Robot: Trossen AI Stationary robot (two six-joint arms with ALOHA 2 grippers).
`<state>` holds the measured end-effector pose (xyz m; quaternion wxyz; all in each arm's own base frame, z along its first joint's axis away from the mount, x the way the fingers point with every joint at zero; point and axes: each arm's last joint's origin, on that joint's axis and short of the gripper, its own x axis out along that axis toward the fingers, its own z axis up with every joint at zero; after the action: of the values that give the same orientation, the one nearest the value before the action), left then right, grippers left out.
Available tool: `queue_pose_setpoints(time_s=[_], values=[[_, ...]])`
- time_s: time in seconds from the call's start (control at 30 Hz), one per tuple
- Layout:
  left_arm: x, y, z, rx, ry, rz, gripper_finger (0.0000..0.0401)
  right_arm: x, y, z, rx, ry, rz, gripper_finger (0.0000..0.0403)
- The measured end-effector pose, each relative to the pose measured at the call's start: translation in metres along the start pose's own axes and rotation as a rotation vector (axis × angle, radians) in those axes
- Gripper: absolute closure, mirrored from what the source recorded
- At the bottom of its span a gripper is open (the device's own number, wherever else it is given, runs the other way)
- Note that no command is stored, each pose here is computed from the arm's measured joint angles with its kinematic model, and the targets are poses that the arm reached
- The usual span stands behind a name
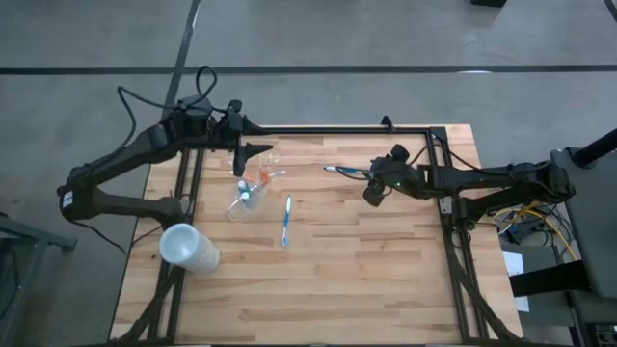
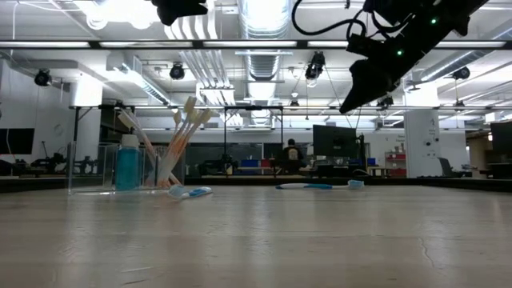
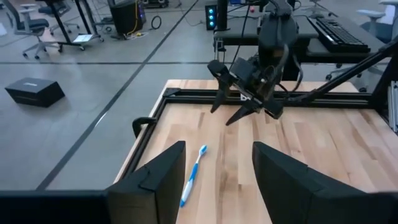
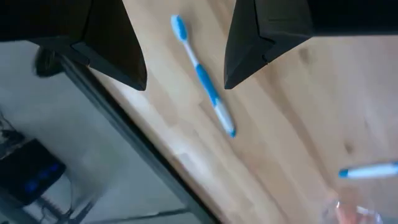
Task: Pick & Place toothbrushing station
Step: Put the top blue toothbrush into the transparent organizer
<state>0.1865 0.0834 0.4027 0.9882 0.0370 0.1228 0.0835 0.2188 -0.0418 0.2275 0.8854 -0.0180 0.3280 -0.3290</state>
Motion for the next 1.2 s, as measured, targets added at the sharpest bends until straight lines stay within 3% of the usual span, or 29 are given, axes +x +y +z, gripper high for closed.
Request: queue_pose_setpoints(time_s=[0.13,0.3,0.4,0.7,0.93,1.1,1.2], values=[[0.001,0.0,-0.001,-0.006,0.005,-0.001,0.021,0.001,-0.001,0.01,-0.005,-0.089,0.013,0.0193],[0.001,0.0,-0.001,-0.007,0.005,0.0,0.0211,0.001,0.002,0.023,-0.013,-0.265,0.145,0.0193],[0.001,0.0,-0.001,-0.008,0.005,0.001,0.0211,0.005,-0.001,0.02,0.002,-0.29,0.186,0.0193],[0.001,0.0,-0.001,-0.008,0.005,0.001,0.021,0.01,-0.04,-0.017,0.211,-0.224,0.062,0.0193],[0.001,0.0,-0.001,-0.008,0.005,0.0,0.021,0.013,-0.055,-0.042,0.26,-0.308,-0.007,0.0193],[0.001,0.0,-0.001,-0.008,0.006,0.001,0.021,0.017,-0.052,-0.061,0.23,-0.319,-0.003,0.0193],[0.001,0.0,-0.001,-0.008,0.006,0.001,0.021,0.019,-0.051,-0.067,0.275,-0.318,0.013,0.0193]])
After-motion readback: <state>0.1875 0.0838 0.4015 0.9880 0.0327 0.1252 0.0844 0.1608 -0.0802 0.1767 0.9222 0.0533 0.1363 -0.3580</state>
